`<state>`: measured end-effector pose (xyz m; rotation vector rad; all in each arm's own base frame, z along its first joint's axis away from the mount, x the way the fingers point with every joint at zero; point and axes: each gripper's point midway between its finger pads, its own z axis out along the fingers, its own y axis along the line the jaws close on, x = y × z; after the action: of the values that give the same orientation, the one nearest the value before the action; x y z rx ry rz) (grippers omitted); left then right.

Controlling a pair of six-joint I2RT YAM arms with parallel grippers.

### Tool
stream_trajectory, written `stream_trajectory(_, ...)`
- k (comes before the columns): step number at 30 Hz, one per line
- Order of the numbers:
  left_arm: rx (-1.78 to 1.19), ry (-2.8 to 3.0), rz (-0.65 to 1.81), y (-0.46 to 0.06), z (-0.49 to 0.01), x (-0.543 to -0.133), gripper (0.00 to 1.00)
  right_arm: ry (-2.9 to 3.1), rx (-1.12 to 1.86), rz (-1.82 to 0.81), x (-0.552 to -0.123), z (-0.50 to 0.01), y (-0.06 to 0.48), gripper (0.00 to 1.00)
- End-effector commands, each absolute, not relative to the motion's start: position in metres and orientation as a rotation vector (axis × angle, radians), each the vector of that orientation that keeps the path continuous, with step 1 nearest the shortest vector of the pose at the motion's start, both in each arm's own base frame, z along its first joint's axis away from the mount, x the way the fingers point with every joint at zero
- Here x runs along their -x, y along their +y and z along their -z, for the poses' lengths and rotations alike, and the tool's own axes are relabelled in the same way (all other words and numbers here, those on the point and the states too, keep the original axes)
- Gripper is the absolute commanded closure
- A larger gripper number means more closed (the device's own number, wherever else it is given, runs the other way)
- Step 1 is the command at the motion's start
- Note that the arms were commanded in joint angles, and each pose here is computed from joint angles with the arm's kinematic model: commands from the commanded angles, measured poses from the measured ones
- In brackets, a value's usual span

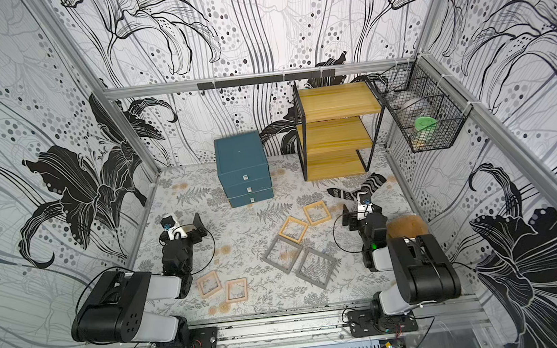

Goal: Place the brooch boxes into the drawer by color
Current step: Open the drawer in the storage box.

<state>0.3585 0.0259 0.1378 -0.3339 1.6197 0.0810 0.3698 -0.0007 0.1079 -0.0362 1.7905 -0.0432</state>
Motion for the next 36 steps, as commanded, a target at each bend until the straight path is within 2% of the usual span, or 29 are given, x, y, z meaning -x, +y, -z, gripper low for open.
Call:
stream_trajectory(1,0.315,1.57,-0.067,0.023,-0.152,-0.363,0.03,1.763,0.051,0.053,-0.375,-0.115,-0.002,0.04)
stream_trajectory(21,0.314,1.568,-0.07,0.023,-0.153,-0.363,0.03,1.759,0.042,0.061,-0.376,-0.117,-0.004,0.04)
stream_trajectory(24,0.319,1.559,-0.107,0.023,-0.163,-0.362,0.03,1.869,0.034,0.067,-0.392,-0.122,-0.006,0.04)
stream_trajectory(29,0.344,1.64,-0.136,0.012,-0.187,-0.373,0.03,1.855,0.038,0.01,-0.425,-0.18,0.002,0.04)
stream_trajectory(36,0.387,1.503,-0.062,-0.01,-0.273,-0.371,0.03,1.611,-0.048,0.009,-0.42,-0.319,-0.004,0.04)
